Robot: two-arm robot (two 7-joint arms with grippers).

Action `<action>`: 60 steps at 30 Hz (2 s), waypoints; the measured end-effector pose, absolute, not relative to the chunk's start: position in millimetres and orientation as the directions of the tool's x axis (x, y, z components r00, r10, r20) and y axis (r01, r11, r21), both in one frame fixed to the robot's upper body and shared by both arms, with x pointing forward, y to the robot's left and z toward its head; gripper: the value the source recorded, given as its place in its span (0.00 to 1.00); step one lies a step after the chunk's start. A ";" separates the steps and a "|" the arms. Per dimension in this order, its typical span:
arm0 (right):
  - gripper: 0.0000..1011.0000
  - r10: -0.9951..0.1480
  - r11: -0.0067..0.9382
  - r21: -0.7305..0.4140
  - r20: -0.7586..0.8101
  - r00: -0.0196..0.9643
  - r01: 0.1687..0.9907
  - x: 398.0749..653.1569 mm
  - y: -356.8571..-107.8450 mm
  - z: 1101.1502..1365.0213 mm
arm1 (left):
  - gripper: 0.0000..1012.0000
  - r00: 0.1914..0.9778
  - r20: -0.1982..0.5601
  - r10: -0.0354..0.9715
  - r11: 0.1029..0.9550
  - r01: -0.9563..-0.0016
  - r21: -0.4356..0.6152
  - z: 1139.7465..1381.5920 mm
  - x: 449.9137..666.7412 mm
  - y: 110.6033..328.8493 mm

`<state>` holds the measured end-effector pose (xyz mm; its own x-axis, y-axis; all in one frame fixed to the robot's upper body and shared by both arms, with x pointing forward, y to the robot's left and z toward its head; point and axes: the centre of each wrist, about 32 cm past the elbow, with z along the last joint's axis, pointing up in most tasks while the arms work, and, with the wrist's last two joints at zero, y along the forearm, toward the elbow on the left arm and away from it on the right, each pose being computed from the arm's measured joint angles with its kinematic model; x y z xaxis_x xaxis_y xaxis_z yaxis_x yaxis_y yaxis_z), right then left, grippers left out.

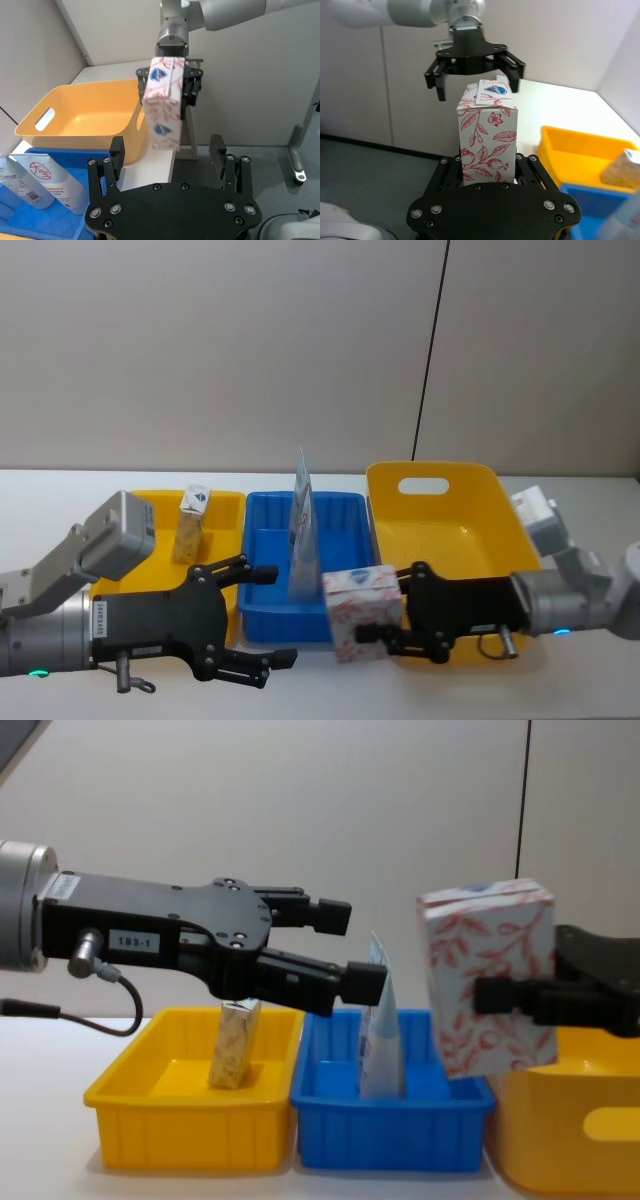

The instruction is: Bimanual collaborative sorting of washing and personal care products

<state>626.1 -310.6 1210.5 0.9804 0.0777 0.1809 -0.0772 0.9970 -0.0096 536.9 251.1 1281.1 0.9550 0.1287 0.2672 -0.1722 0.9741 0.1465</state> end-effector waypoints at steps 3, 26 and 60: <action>0.36 0.038 0.999 -0.010 0.187 0.982 -0.037 620.3 -322.9 1212.3 | 0.99 0.955 0.267 0.129 0.974 -0.172 0.147 1281.1 536.9 251.1; 0.36 -0.209 0.975 -0.028 0.202 0.957 0.219 602.6 -374.8 1211.2 | 0.99 0.955 0.267 0.129 0.974 -0.172 0.146 1281.1 536.9 251.1; 0.36 -0.590 0.790 -0.026 0.240 0.771 0.612 619.6 -417.2 1193.3 | 0.99 0.955 0.267 0.129 0.974 -0.172 0.147 1281.1 536.9 251.1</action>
<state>619.6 -417.2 1193.3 0.7710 -0.5898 0.2400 0.6125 0.7901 -0.0260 536.9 251.1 1281.1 0.9550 0.1286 0.2672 -0.1722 0.9741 0.1465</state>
